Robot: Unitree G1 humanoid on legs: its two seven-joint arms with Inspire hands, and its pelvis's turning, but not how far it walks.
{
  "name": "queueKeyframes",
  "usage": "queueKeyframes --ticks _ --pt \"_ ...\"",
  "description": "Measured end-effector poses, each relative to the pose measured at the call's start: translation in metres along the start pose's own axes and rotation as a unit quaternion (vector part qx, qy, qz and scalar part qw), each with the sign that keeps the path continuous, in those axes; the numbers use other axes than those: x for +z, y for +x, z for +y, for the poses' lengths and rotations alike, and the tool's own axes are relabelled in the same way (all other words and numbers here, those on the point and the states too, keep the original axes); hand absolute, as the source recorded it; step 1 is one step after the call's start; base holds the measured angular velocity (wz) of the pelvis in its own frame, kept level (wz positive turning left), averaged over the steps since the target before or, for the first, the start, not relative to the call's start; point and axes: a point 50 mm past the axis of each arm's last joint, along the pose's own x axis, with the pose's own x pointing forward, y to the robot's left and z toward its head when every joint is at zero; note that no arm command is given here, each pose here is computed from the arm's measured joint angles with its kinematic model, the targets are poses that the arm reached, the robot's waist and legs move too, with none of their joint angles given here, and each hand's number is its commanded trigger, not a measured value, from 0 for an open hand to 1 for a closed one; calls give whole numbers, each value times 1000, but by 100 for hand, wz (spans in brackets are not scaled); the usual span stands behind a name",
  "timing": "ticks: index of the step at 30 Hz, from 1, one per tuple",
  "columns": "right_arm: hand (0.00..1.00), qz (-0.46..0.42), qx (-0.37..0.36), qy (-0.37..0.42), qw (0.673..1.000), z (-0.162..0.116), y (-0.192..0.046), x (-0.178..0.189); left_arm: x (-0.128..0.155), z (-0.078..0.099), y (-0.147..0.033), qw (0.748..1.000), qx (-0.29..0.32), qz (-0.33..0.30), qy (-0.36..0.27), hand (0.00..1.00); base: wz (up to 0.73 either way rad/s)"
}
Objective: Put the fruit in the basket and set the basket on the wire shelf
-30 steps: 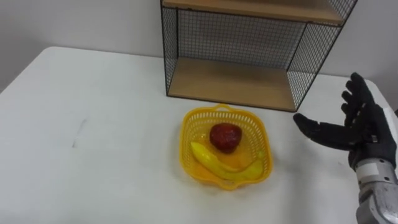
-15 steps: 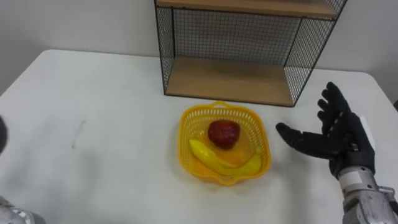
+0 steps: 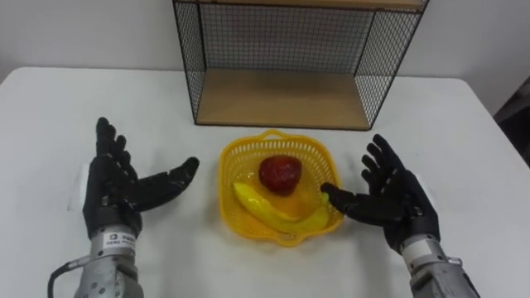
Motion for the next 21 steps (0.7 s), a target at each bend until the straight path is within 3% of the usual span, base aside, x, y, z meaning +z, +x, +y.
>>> queueKeyframes --ticks 10,21 --pt "0 6 23 53 998 6 0 -5 -26 -4 -5 996 -58 68 -28 0 0" --pt "0 28 39 71 996 12 1 -15 -35 -3 -7 992 -87 86 -26 0 -3"
